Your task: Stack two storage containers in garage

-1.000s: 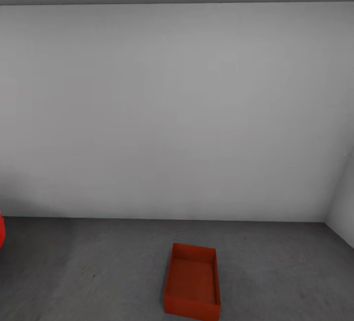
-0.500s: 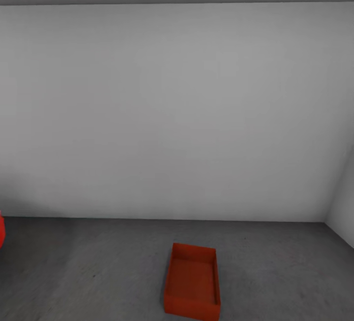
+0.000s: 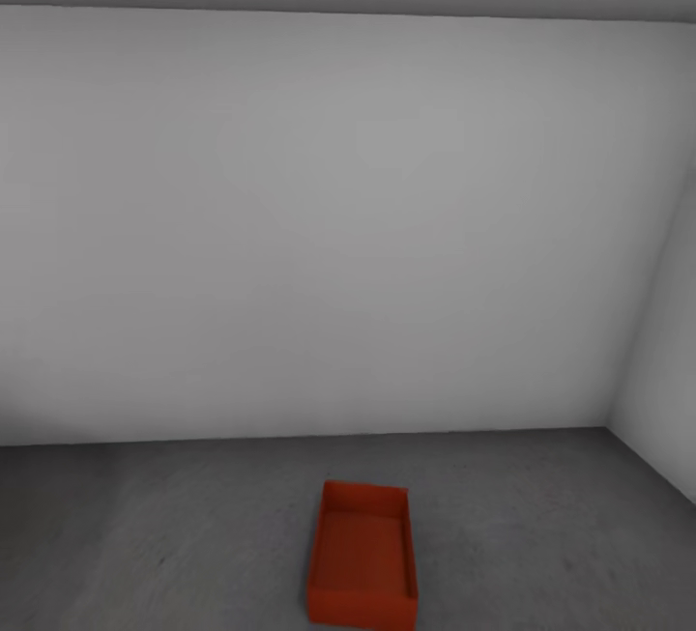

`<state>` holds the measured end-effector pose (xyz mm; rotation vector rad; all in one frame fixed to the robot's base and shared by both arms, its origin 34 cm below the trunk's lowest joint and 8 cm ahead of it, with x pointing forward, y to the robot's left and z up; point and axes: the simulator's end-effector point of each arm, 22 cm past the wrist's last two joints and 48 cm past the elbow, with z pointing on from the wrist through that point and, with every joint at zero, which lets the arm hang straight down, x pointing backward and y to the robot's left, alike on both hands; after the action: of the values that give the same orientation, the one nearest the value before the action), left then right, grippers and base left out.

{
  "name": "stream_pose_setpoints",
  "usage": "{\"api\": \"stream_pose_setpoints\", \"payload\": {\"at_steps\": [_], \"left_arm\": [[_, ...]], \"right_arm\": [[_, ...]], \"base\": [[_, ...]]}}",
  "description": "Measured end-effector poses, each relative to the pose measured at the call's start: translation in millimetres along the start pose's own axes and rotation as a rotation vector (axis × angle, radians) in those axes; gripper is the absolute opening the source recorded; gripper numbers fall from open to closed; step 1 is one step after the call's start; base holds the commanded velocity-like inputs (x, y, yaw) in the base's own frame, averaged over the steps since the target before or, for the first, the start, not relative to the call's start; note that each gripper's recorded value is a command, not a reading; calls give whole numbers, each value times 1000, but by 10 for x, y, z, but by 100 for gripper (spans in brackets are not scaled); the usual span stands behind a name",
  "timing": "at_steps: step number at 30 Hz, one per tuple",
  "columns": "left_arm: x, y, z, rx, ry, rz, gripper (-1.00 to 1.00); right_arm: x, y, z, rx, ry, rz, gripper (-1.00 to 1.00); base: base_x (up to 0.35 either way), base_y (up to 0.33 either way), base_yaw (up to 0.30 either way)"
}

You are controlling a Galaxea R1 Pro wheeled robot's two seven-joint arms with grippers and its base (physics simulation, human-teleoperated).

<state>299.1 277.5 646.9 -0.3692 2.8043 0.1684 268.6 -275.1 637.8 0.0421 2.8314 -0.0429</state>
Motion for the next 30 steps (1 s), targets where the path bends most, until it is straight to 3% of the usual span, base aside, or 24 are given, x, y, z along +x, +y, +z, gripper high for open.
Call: {"api": "stream_pose_setpoints", "payload": {"at_steps": [15,30], "left_arm": [[-53,-11,-11,3,-13,-2,100],[-59,-12,-12,4,-15,-3,100]], "right_arm": [[-48,-9,-6,1,-10,5,100],[-49,13,-6,-5,-8,-10,100]], "base": [[0,0,-221],[0,0,-19]]}}
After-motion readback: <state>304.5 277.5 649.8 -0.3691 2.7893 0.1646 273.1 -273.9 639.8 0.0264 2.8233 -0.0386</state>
